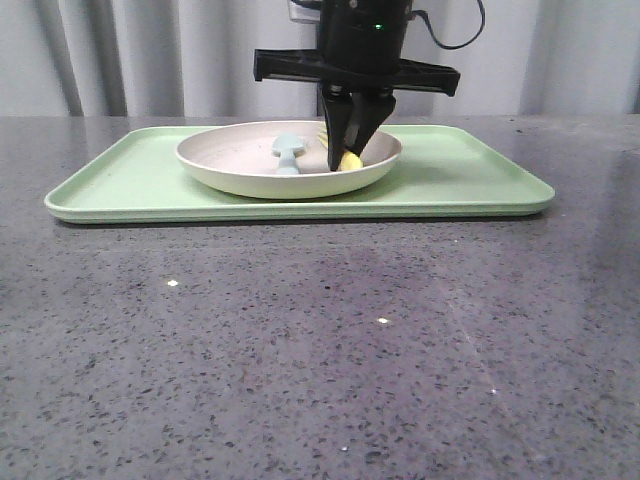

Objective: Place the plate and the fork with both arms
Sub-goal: 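Close the right gripper on the yellow fork and lift it, then move the fork beside the plate and lower it onto the tray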

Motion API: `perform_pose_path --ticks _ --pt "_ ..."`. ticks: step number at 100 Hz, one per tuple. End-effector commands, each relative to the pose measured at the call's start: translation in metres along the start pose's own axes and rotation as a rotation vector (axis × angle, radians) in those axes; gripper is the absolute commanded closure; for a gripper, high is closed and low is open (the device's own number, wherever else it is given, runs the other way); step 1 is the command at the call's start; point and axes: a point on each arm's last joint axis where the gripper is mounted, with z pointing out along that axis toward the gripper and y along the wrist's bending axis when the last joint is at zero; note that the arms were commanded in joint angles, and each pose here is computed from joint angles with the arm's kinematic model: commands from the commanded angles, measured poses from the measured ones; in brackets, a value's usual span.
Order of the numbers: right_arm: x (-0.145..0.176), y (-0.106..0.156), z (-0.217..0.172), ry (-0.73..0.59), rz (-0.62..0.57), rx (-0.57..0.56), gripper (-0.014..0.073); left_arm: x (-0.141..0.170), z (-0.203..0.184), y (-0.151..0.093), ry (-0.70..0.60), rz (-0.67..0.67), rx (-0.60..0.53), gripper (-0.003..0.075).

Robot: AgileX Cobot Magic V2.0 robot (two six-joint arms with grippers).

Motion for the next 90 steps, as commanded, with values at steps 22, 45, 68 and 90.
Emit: perform_pose_path --ticks 22,45,68,90 --pt "-0.003 0.003 -0.043 -0.097 -0.007 -0.035 0.0697 -0.013 -0.006 -0.003 -0.098 -0.016 0.014 0.0568" --pt "-0.002 -0.008 -0.076 -0.138 0.010 -0.038 0.0697 -0.014 -0.006 -0.003 -0.102 -0.016 0.014 0.0568" --pt "-0.002 -0.041 -0.103 -0.143 0.065 0.027 0.0697 -0.014 -0.006 -0.003 -0.102 -0.016 0.014 0.0568" --pt "-0.004 -0.060 -0.108 -0.149 0.090 0.059 0.0697 -0.014 -0.006 -0.003 -0.102 -0.016 0.014 0.0568"
